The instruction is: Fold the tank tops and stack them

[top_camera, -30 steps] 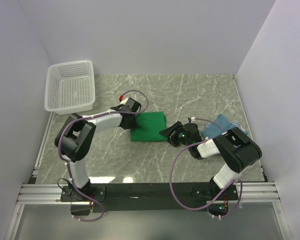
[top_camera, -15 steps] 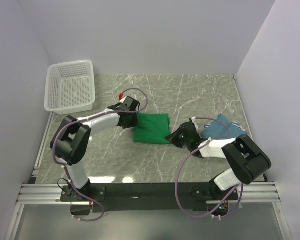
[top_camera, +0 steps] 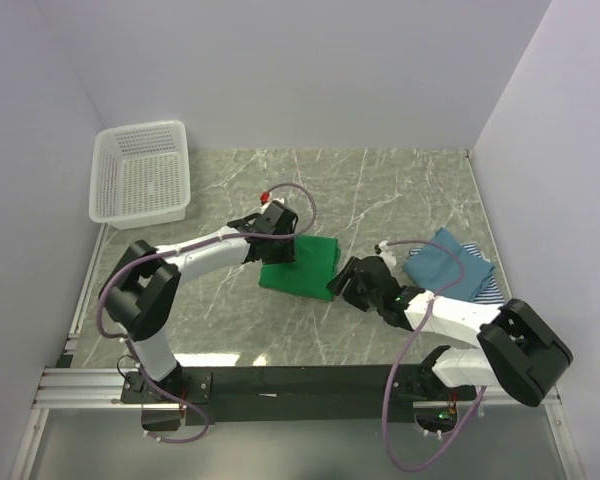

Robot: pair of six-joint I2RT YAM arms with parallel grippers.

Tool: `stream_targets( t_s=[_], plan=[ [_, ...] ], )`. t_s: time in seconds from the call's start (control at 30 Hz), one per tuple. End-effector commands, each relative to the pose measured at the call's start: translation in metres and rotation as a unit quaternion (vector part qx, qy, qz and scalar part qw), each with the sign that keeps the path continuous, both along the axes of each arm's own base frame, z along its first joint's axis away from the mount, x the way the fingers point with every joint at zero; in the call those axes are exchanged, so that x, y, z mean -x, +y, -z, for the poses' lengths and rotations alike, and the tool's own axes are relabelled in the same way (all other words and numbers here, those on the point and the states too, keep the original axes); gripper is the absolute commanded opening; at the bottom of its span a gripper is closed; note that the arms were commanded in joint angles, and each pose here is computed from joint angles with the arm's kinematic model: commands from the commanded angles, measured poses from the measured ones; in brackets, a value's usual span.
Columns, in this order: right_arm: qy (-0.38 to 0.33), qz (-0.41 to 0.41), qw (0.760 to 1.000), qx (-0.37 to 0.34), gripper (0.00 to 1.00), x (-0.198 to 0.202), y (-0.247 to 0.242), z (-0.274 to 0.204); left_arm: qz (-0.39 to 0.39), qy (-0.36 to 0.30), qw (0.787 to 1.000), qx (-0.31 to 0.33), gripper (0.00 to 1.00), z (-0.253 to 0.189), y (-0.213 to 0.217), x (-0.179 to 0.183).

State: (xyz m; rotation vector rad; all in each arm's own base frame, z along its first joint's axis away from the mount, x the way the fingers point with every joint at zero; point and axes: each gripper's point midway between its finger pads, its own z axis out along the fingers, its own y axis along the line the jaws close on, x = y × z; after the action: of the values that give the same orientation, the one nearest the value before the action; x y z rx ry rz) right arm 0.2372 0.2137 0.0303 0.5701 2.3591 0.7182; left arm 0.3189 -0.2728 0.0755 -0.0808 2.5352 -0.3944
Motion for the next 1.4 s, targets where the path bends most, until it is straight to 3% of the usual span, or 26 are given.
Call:
stream_targets(
  t_s=[0.0,0.17,0.33,0.83,1.13,1.37],
  plan=[
    [0.003,0.026,0.997,0.079,0.68,-0.001,-0.042,0.010,0.012,0.005,1.000,0.000,0.45,0.008,-0.009,-0.002],
    [0.014,0.016,0.997,0.076,0.67,-0.023,-0.051,0.012,0.011,0.018,1.000,-0.014,0.44,0.024,-0.008,-0.002],
    [0.017,-0.018,0.997,0.067,0.64,-0.043,-0.029,0.013,0.014,0.031,0.999,-0.018,0.43,0.038,-0.008,0.001],
    [0.009,-0.008,1.000,-0.018,0.66,-0.046,-0.008,0.014,0.014,0.045,0.999,-0.021,0.41,0.052,-0.006,0.006],
    [-0.022,0.034,0.998,-0.041,0.66,-0.027,-0.032,0.007,0.014,0.045,0.999,-0.026,0.40,0.054,-0.003,0.008],
    [-0.056,-0.013,0.997,-0.047,0.70,-0.036,-0.016,-0.015,0.015,0.047,0.999,-0.023,0.39,0.055,-0.006,0.007]
  ],
)
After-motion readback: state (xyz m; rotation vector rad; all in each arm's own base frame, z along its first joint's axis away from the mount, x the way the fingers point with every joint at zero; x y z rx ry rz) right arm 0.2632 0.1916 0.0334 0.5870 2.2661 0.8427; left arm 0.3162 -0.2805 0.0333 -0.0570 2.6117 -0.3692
